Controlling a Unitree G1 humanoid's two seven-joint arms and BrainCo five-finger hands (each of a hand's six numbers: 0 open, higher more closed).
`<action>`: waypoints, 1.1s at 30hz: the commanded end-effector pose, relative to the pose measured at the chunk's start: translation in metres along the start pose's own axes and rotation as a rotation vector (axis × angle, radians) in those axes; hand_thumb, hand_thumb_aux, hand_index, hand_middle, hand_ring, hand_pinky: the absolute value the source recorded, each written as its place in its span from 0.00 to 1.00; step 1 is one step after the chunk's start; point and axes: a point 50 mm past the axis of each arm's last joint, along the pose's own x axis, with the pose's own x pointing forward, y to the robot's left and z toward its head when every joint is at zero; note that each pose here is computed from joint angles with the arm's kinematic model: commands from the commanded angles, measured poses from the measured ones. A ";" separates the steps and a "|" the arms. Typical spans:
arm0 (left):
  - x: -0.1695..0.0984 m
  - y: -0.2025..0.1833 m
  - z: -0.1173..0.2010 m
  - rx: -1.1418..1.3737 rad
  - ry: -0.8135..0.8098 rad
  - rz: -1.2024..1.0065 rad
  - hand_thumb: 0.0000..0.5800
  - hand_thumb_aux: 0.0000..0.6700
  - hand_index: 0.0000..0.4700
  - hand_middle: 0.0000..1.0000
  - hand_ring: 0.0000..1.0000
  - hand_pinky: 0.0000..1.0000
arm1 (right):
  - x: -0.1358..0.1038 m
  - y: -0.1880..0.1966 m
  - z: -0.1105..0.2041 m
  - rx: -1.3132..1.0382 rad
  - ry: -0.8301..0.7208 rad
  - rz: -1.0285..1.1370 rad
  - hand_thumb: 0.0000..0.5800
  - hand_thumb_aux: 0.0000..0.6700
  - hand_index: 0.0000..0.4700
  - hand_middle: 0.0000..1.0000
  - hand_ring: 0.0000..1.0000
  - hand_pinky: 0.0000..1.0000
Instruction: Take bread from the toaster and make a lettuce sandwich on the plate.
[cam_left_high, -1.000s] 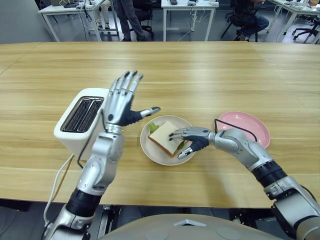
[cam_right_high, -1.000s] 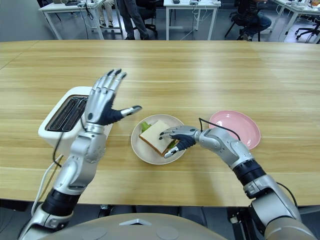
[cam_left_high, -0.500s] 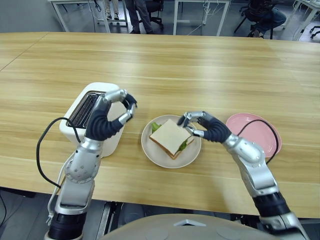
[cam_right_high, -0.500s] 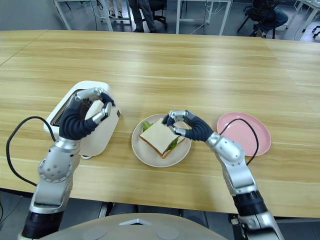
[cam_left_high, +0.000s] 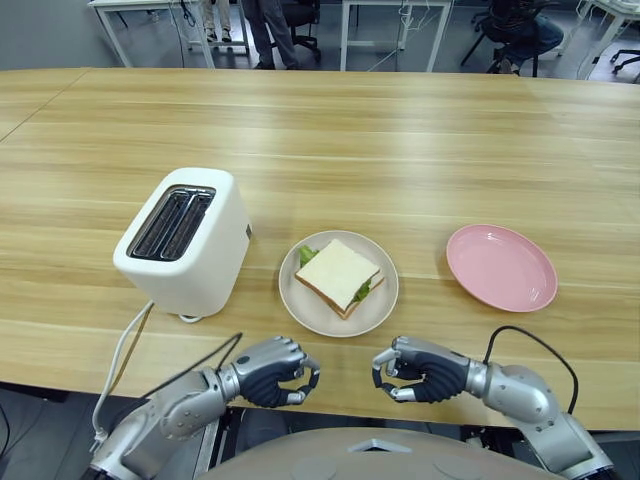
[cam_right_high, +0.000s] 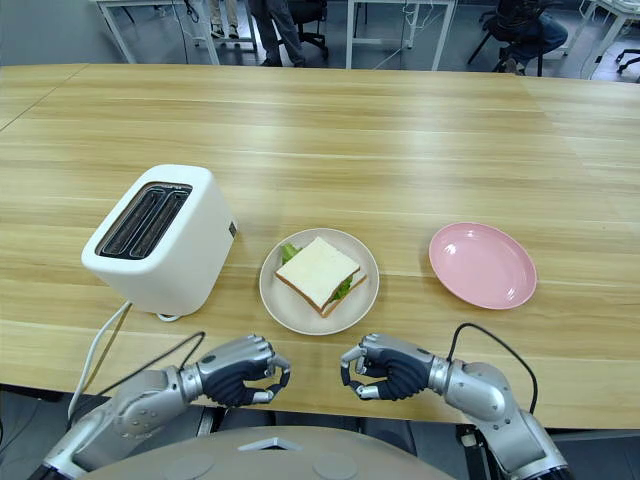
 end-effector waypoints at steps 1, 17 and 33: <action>0.005 -0.016 -0.015 0.138 0.076 -0.082 1.00 1.00 0.98 1.00 1.00 1.00 | 0.008 0.011 -0.012 -0.187 0.065 0.050 1.00 1.00 0.98 1.00 1.00 1.00; 0.083 0.050 -0.063 0.411 0.196 0.182 1.00 1.00 0.98 1.00 1.00 1.00 | 0.081 -0.041 -0.070 -0.555 0.204 -0.167 1.00 1.00 0.98 1.00 1.00 1.00; 0.100 0.099 -0.094 0.456 0.255 0.298 1.00 1.00 0.98 1.00 1.00 1.00 | 0.109 -0.092 -0.081 -0.626 0.186 -0.309 1.00 1.00 0.98 1.00 1.00 1.00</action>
